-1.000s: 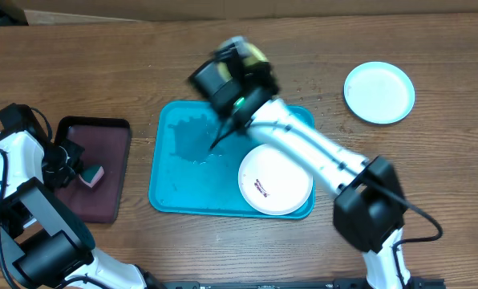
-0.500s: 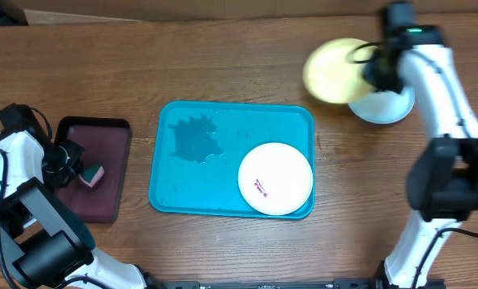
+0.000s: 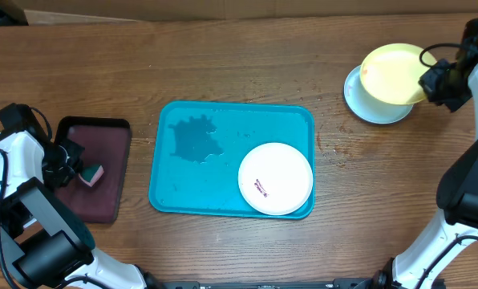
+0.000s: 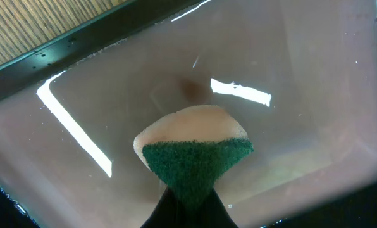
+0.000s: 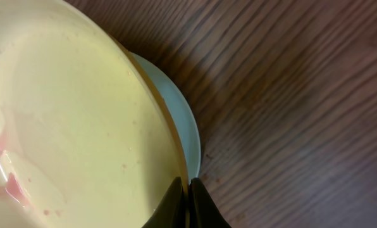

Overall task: Clean dirty plates on tray and stack at the side
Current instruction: 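Lift the yellow-green plate with the right gripper and stack it on the light blue plate, then move the right gripper to the white plate rim and grip it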

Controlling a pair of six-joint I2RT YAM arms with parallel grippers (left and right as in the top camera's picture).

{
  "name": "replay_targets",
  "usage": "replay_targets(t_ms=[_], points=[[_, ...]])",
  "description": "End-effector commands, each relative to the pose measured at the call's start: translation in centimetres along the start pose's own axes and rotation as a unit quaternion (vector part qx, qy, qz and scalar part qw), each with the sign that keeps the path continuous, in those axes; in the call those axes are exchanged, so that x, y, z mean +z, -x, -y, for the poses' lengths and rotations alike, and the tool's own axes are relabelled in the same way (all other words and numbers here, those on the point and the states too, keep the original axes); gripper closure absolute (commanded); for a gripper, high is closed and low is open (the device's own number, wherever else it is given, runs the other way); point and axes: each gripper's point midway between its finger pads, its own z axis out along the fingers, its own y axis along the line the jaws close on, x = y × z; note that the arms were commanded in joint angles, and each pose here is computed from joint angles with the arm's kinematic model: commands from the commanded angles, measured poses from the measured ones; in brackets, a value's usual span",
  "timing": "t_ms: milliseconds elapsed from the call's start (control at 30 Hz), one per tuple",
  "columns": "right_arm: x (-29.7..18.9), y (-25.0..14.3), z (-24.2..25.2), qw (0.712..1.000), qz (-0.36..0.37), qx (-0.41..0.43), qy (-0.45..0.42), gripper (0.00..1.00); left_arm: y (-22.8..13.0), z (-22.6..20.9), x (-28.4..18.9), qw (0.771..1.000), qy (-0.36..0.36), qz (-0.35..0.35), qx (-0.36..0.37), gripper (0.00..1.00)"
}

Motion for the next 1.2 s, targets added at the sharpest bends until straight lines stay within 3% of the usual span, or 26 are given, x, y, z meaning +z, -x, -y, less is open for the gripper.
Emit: replay_targets(t_ms=[0,167,300,400,533,733,967,1167], points=[[0.1,-0.9,-0.4,1.000,0.000,-0.011,0.015,0.96,-0.3,-0.1,0.2,1.000,-0.002,-0.008,0.007,0.96],[1.7,-2.3,-0.3,0.999,-0.023,-0.018,0.025,0.38,-0.3,-0.1,0.2,1.000,-0.002,-0.007,0.007,0.96],[1.1,-5.5,-4.6,0.977,-0.088,-0.121,0.154,0.27,-0.3,-0.1,0.2,1.000,-0.002,-0.008,0.007,0.96],[-0.7,-9.2,-8.6,0.930,-0.130,-0.223,0.262,0.19,-0.4,0.0,0.2,1.000,-0.006,-0.010,0.007,0.96],[-1.2,-14.1,-11.1,0.878,-0.144,-0.362,0.278,0.15,-0.5,0.3,0.2,1.000,-0.014,-0.013,0.007,0.96],[0.2,-21.3,-12.8,0.830,-0.148,-0.515,0.158,0.12,-0.5,0.3,0.2,1.000,-0.013,-0.014,0.007,0.96],[0.0,-26.4,-12.7,0.784,-0.154,-0.596,0.075,0.22,-0.5,0.3,0.2,1.000,-0.014,-0.014,0.007,0.96],[0.4,-29.0,-11.3,0.763,-0.181,-0.619,0.050,0.21,-0.5,0.3,0.2,1.000,-0.014,-0.014,0.007,0.96]])
